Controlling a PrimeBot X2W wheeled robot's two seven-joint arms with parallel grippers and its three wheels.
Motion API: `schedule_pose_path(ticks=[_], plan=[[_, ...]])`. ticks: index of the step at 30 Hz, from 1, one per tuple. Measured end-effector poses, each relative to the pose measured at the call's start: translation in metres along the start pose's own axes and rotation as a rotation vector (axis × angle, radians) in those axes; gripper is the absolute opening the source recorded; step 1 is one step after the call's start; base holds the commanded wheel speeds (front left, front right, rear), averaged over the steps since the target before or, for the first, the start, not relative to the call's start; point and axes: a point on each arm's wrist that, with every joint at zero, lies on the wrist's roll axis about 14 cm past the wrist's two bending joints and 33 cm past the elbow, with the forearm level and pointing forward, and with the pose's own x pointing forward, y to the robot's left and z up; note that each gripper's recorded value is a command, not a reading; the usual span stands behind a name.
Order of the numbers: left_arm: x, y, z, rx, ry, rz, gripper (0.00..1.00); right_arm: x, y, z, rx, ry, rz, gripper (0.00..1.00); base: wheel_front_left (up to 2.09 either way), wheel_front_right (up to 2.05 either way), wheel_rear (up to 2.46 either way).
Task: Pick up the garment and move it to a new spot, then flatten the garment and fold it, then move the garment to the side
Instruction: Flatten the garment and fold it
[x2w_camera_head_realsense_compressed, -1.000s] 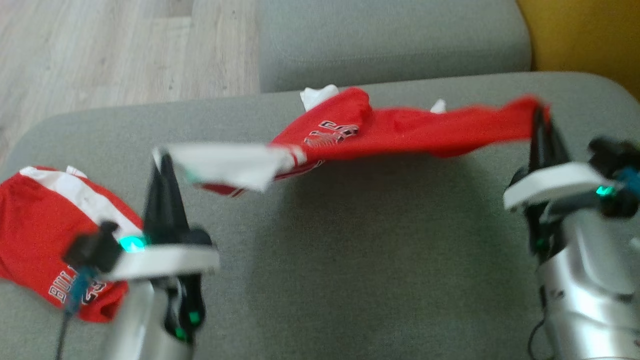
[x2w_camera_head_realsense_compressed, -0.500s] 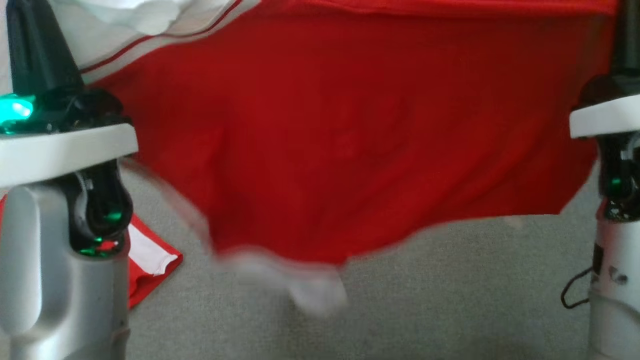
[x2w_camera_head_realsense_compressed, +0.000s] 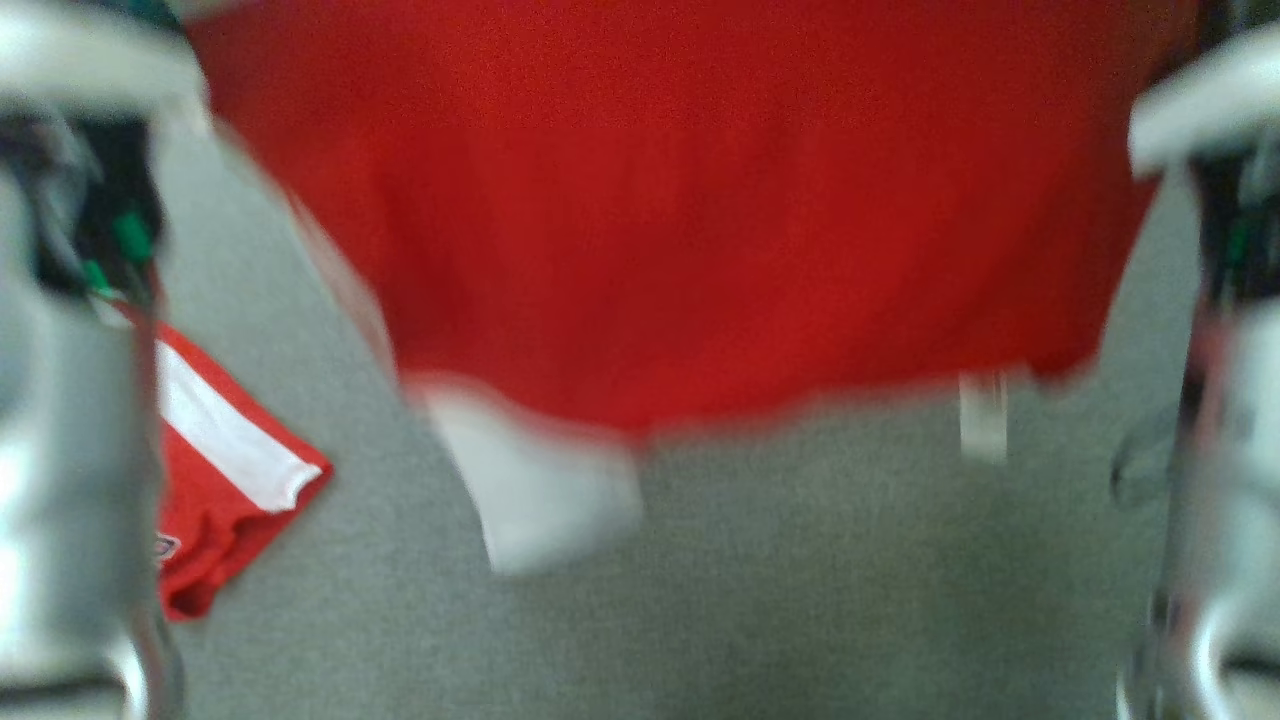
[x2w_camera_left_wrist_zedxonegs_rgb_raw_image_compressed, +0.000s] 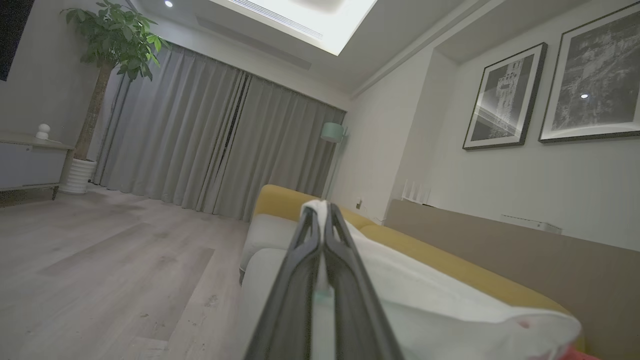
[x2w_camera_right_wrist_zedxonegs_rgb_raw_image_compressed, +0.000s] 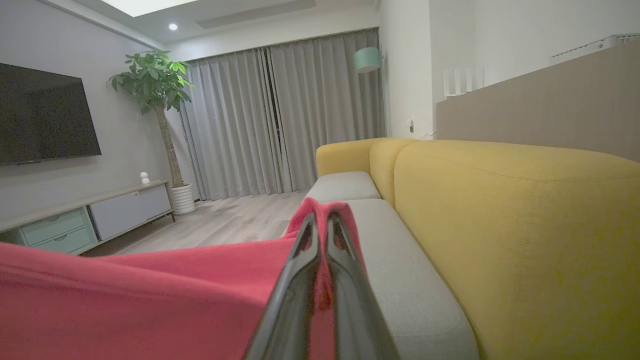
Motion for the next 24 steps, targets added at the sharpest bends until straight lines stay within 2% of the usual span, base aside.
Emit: schedule_pose_path(ticks=[2,7,10,12,13,18,24], plan=[[0.033,0.010,-0.001,0.025,0.006,0.002,0.00,0.035,0.000,0.003,-0.010,-0.002,0.002,0.00,0.00,0.00,0.00],[0.105,0.028,0.009,0.051,-0.090,0.013,0.00,0.111,-0.009,0.025,-0.038,-0.112,-0.016,0.00,0.00,0.00,0.00],[0.127,0.042,-0.008,0.046,-0.104,0.028,0.00,0.139,-0.026,0.004,-0.044,-0.112,-0.053,0.00,0.00,0.00,0.00],[0.131,0.055,-0.035,0.040,-0.071,0.049,0.00,0.146,-0.034,-0.032,-0.042,-0.054,-0.070,0.00,0.00,0.00,0.00],[0.126,0.066,-0.065,0.035,-0.014,0.071,0.00,0.146,-0.038,-0.075,-0.023,0.036,-0.084,0.00,0.00,0.00,0.00],[0.096,0.083,-0.113,0.049,0.102,0.106,0.00,0.122,-0.036,-0.162,-0.018,0.287,-0.079,0.00,0.00,0.00,0.00],[0.020,0.098,-0.182,0.078,0.312,0.142,0.00,0.041,-0.043,-0.260,-0.060,0.696,-0.074,0.00,0.00,0.00,0.00]])
